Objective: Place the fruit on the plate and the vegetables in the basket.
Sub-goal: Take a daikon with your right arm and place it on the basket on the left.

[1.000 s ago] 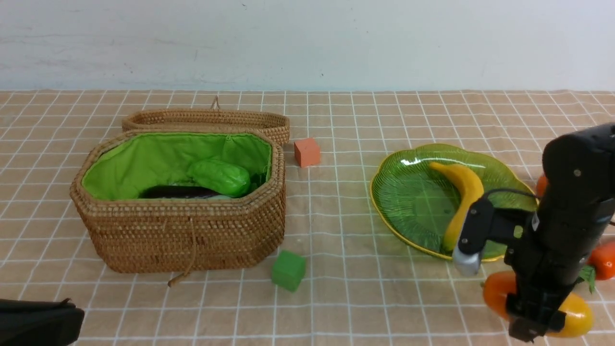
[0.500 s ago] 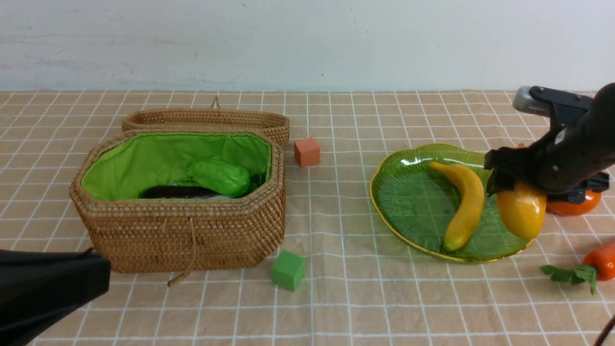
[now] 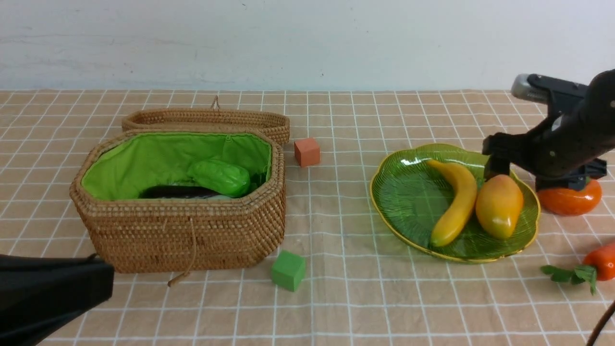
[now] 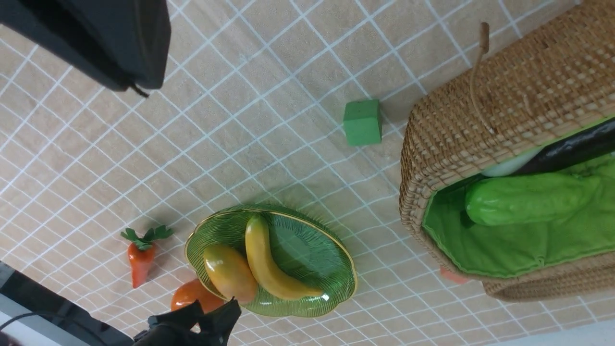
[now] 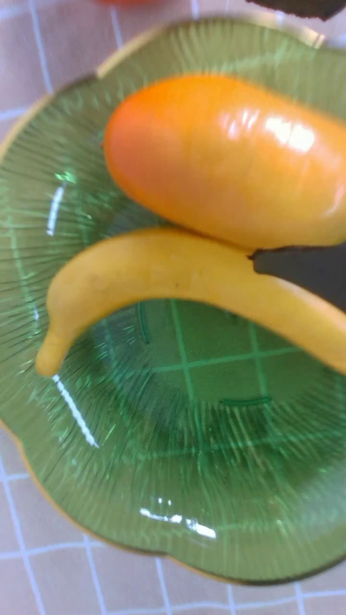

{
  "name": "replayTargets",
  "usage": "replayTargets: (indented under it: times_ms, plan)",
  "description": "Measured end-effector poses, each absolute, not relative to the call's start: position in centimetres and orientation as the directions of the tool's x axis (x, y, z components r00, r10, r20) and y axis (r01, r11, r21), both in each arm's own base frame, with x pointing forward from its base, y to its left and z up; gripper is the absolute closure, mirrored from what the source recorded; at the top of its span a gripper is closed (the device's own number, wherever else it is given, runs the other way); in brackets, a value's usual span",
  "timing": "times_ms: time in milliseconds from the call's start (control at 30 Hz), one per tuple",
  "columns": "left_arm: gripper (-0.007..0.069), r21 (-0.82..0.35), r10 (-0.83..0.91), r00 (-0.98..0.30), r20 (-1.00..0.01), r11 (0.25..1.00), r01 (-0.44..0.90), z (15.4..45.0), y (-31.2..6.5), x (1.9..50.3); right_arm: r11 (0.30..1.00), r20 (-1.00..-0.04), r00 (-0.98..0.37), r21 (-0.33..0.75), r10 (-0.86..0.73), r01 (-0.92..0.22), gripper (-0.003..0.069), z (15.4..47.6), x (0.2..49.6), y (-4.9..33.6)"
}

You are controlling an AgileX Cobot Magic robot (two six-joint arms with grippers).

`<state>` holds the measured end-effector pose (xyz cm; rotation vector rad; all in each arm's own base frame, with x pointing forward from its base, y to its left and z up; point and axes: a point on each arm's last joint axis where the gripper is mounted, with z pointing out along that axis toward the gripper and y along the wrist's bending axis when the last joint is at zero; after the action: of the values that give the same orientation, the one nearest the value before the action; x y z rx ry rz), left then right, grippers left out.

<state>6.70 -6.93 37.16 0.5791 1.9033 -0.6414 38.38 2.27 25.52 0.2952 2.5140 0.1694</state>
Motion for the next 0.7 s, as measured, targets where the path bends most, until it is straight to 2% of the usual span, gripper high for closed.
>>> replayTargets:
  times_ms: [67,133,233,367,500,700]
  plan:
    - [0.0638,-0.178,0.105,-0.375,-0.921,0.742,0.647,37.2,-7.0,6.7,0.966,-0.539,-0.801,0.152,0.259,0.21,0.008,26.8,37.3,0.4]
    - [0.0638,-0.179,0.093,-0.359,-0.929,0.735,0.654,37.4,-7.0,6.7,0.942,-0.482,-0.811,0.131,0.332,0.308,0.0113,27.2,36.3,-2.0]
    - [0.0638,-0.172,0.072,-0.319,-0.945,0.721,0.672,37.9,-7.2,6.7,0.88,-0.364,-0.807,0.095,0.465,0.465,0.0138,26.1,34.9,-6.3]
    - [0.0638,-0.159,0.055,-0.277,-0.959,0.706,0.69,38.3,-7.3,6.8,0.807,-0.27,-0.765,0.102,0.585,0.581,0.0125,23.7,34.5,-9.8]
    - [0.0638,-0.149,0.05,-0.258,-0.965,0.707,0.692,38.4,-7.4,6.8,0.754,-0.184,-0.731,0.15,0.657,0.64,0.0096,21.0,35.2,-10.6]
    - [0.0638,-0.143,0.049,-0.249,-0.967,0.707,0.693,38.5,-7.4,6.8,0.736,-0.093,-0.732,0.151,0.675,0.66,0.0091,17.1,36.2,-10.3]
